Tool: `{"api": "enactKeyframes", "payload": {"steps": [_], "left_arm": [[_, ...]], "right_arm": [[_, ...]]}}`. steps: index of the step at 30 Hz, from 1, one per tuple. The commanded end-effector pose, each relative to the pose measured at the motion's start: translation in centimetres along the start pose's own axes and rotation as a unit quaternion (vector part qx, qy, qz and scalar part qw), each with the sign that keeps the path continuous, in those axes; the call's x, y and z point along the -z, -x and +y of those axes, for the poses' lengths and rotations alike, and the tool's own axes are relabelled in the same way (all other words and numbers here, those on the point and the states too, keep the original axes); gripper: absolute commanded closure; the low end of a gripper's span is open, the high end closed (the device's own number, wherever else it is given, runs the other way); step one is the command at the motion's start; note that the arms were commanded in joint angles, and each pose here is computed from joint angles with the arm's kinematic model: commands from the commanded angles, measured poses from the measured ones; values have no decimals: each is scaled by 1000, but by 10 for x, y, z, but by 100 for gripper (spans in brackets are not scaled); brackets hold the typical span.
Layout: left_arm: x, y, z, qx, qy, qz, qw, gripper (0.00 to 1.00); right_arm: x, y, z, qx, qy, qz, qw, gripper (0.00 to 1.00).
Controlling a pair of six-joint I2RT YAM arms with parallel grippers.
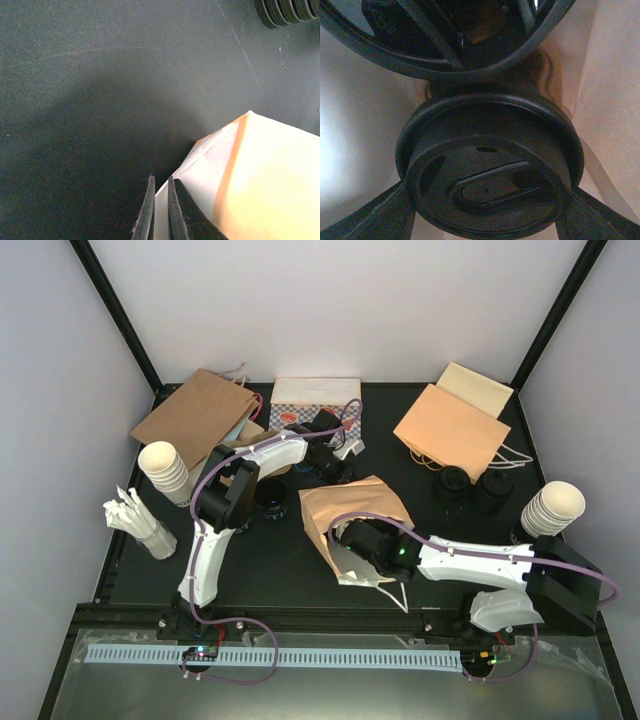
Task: Pack the takeout coffee
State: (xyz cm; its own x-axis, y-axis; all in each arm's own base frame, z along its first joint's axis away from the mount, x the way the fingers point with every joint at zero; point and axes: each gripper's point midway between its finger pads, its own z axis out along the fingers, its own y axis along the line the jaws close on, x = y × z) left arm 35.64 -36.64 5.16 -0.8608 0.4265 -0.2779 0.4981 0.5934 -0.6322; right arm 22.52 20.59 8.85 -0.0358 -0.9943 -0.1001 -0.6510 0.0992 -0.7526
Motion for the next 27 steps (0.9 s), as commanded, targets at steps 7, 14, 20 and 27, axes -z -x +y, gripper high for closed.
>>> {"api": "enactKeyframes", "payload": {"steps": [7,14,20,27], "left_arm": [[-10,-32,-39,-6,-49,55,997,90],[-11,-36,-40,-7,-51,59,997,90],[-11,-34,-41,-7,-53,57,997,90],[-12,-37,-43,-6,-56,60,997,90]], "right_arm": [[-24,-62,76,107,149,104,978,37],[-28,-60,72,106,137,109,979,38],[-15,-53,57,82,127,84,985,38],[-4,-48,54,66,154,84,982,36]]}}
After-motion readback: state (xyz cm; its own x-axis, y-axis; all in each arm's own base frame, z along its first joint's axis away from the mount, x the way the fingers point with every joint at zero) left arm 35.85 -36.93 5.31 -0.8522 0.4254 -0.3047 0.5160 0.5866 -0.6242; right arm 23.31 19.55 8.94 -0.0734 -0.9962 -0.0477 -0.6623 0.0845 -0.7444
